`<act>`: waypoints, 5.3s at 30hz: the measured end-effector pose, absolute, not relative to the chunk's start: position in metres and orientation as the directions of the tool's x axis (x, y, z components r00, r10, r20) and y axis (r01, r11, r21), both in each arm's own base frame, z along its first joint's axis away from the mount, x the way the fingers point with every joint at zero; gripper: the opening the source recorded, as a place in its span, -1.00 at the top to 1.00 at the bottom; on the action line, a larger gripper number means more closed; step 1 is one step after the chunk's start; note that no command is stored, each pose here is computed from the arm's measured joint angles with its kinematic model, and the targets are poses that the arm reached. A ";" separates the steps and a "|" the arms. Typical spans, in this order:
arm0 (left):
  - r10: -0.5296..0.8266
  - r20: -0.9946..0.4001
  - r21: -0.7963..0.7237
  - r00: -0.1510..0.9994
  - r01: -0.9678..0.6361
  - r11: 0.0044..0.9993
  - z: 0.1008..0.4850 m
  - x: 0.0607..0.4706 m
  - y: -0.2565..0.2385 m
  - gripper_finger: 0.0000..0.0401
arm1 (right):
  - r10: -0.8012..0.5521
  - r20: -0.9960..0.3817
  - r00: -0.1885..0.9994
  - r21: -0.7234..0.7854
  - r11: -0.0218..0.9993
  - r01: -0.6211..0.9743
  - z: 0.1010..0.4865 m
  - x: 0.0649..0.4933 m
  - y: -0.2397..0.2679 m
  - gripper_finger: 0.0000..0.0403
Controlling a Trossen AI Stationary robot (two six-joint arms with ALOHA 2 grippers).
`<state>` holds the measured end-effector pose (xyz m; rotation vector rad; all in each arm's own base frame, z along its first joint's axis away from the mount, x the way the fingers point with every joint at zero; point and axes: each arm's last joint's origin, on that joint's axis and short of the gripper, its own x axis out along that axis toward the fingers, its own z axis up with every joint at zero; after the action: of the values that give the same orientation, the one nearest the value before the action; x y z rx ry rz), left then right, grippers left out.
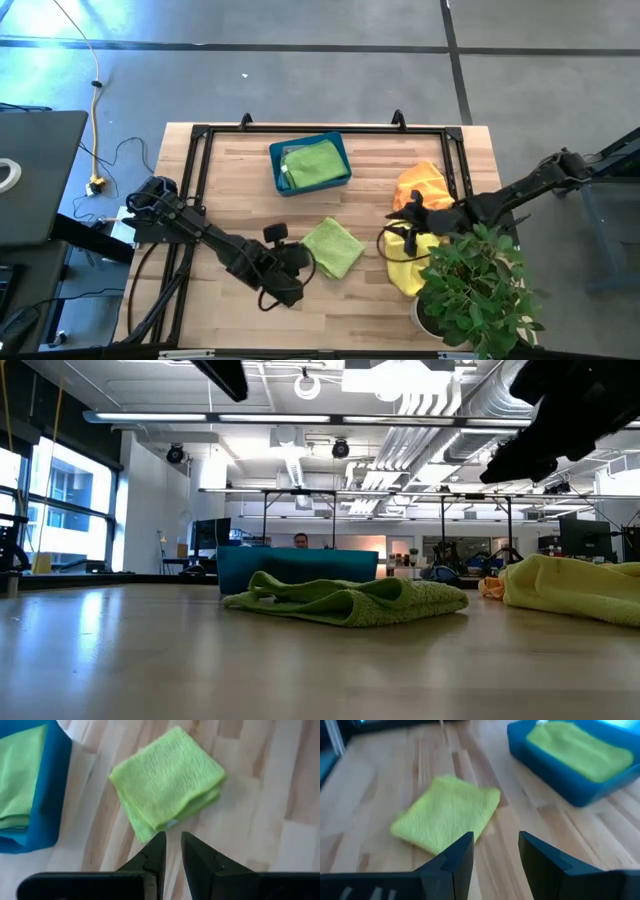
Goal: Fold microfiber towels
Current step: Stack the green microfiber cloth on the green microfiber cloth in the blue bin
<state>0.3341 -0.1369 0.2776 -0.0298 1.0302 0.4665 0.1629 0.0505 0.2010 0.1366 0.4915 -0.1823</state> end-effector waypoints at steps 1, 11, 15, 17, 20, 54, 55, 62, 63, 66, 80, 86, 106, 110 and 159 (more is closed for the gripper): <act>0.361 -0.828 0.188 0.429 -0.393 0.900 0.278 0.336 -0.134 0.75 | -0.139 -0.452 0.881 0.095 0.975 0.203 0.198 0.159 0.048 0.26; 0.350 -0.843 0.226 0.409 -0.321 0.920 0.253 0.364 -0.118 0.75 | -0.126 -0.302 0.945 0.162 0.970 0.181 0.171 0.134 0.035 0.26; 0.338 -0.844 0.234 0.416 -0.281 0.931 0.242 0.374 -0.118 0.70 | -0.113 -0.218 0.969 0.125 0.982 0.142 0.164 0.129 0.033 0.26; 0.321 -0.852 0.224 0.413 -0.267 0.937 0.237 0.378 -0.117 0.67 | -0.107 -0.158 0.982 0.127 0.984 0.128 0.164 0.128 0.033 0.26; 0.312 -0.860 0.215 0.404 -0.267 0.939 0.231 0.382 -0.116 0.62 | -0.090 -0.115 0.989 0.132 0.986 0.105 0.165 0.125 0.032 0.26; 0.206 -0.901 0.292 0.382 0.180 0.939 0.152 0.416 -0.131 0.27 | -0.116 -0.151 0.982 0.175 0.974 0.142 0.162 0.122 0.030 0.26; 0.212 -0.898 0.301 0.385 0.187 0.935 0.152 0.417 -0.131 0.25 | -0.116 -0.153 0.981 0.174 0.974 0.143 0.162 0.122 0.030 0.26; 0.285 -0.871 0.378 0.401 0.177 0.909 0.153 0.418 -0.125 0.07 | -0.117 -0.161 0.980 0.170 0.975 0.144 0.161 0.122 0.030 0.26; 0.270 -0.878 0.364 0.394 0.185 0.913 0.151 0.419 -0.124 0.05 | -0.117 -0.162 0.980 0.169 0.975 0.144 0.161 0.122 0.030 0.26; 0.249 -0.899 0.334 0.360 0.197 0.922 0.142 0.421 -0.120 -0.01 | -0.117 -0.169 0.979 0.165 0.975 0.146 0.160 0.121 0.030 0.26; 0.221 -0.916 0.290 0.335 0.174 0.941 0.131 0.425 -0.114 0.38 | -0.115 -0.176 0.978 0.162 0.976 0.144 0.159 0.121 0.030 0.26; 0.217 -0.916 0.276 0.339 0.139 0.951 0.129 0.425 -0.115 0.90 | -0.116 -0.176 0.978 0.162 0.976 0.145 0.159 0.121 0.030 0.26; 0.396 -0.830 0.412 0.393 -0.048 0.910 0.203 0.458 -0.080 0.99 | -0.118 -0.176 0.977 0.162 0.976 0.147 0.159 0.121 0.030 0.26; 0.416 -0.830 0.423 0.373 -0.066 0.904 0.225 0.466 -0.037 0.99 | -0.118 -0.178 0.977 0.161 0.976 0.147 0.159 0.121 0.030 0.26; 0.308 -0.945 0.281 -0.112 -0.758 0.589 0.262 0.358 0.238 0.86 | -0.118 -0.187 0.975 0.156 0.977 0.148 0.158 0.121 0.030 0.26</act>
<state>0.3580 0.2382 0.2625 -0.4141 1.4115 0.9470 0.1210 0.0302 0.1583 0.1700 0.1783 -0.1343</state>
